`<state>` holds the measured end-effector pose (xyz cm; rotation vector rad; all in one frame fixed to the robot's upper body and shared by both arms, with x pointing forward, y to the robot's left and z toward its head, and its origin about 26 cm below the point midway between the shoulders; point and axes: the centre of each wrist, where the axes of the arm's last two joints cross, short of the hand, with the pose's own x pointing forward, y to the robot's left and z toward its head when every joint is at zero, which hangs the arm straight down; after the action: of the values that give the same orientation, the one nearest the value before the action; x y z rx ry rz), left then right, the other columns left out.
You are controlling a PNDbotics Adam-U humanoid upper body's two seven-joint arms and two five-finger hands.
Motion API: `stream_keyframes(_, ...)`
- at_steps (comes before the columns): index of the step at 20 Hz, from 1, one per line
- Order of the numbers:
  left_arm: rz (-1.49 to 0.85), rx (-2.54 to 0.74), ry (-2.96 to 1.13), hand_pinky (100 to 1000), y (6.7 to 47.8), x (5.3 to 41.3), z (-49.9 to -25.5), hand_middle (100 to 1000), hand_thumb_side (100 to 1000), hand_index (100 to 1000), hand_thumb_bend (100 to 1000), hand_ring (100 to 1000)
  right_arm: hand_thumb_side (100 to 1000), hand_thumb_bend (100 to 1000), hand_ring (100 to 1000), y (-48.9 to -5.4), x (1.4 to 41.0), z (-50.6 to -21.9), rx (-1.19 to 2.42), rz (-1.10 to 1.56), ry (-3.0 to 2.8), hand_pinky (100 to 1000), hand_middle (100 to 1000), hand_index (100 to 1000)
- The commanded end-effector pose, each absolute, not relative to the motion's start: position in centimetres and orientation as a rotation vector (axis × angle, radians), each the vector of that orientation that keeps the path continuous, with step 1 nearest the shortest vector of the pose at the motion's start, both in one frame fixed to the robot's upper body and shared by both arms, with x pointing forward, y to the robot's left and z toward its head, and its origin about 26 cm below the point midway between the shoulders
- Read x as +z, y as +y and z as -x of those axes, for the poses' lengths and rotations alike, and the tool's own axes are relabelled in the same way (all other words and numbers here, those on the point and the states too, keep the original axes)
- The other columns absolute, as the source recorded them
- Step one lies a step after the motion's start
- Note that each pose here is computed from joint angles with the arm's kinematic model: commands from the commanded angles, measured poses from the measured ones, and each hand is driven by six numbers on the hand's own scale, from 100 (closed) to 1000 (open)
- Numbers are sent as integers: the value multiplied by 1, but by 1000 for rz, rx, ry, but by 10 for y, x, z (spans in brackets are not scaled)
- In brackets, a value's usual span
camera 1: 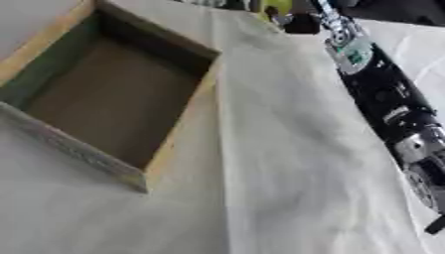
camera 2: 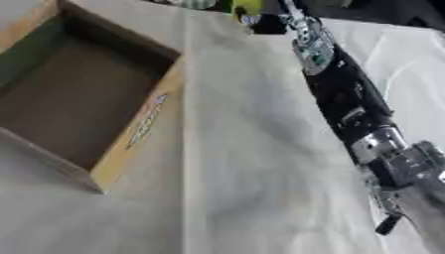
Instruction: Pick up objects on the table and place them in the box.
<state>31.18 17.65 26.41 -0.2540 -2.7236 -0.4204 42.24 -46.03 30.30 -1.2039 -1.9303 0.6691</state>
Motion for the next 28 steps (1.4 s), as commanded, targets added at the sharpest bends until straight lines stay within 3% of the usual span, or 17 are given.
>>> stream_keyframes(1, 227, -432, -2739, 516, 181, 269, -308, 750, 861, 810, 422, 740, 352, 330, 735, -447, 333, -417, 768, 1223, -2002, 776, 550, 673)
stream_keyframes(2, 224, -433, -2734, 516, 181, 268, -308, 750, 860, 809, 423, 740, 294, 300, 735, -440, 336, -417, 802, 1210, -2019, 776, 550, 673)
stream_keyframes(9, 220, -430, -2708, 518, 182, 263, -308, 749, 857, 809, 427, 740, 314, 283, 738, -373, 351, -421, 1086, 1027, -2164, 778, 555, 681)
stream_keyframes(16, 250, -431, -2681, 518, 178, 259, -307, 749, 856, 809, 433, 740, 340, 262, 748, -273, 350, -430, 1504, 794, -2221, 782, 564, 695)
stream_keyframes(22, 303, -422, -2681, 518, 172, 260, -307, 749, 854, 808, 438, 740, 344, 245, 750, -220, 318, -452, 1643, 618, -2149, 784, 576, 706)
stream_keyframes(28, 335, -414, -2679, 517, 167, 261, -306, 749, 854, 808, 442, 741, 351, 234, 764, -202, 280, -474, 1712, 637, -1997, 786, 614, 739)
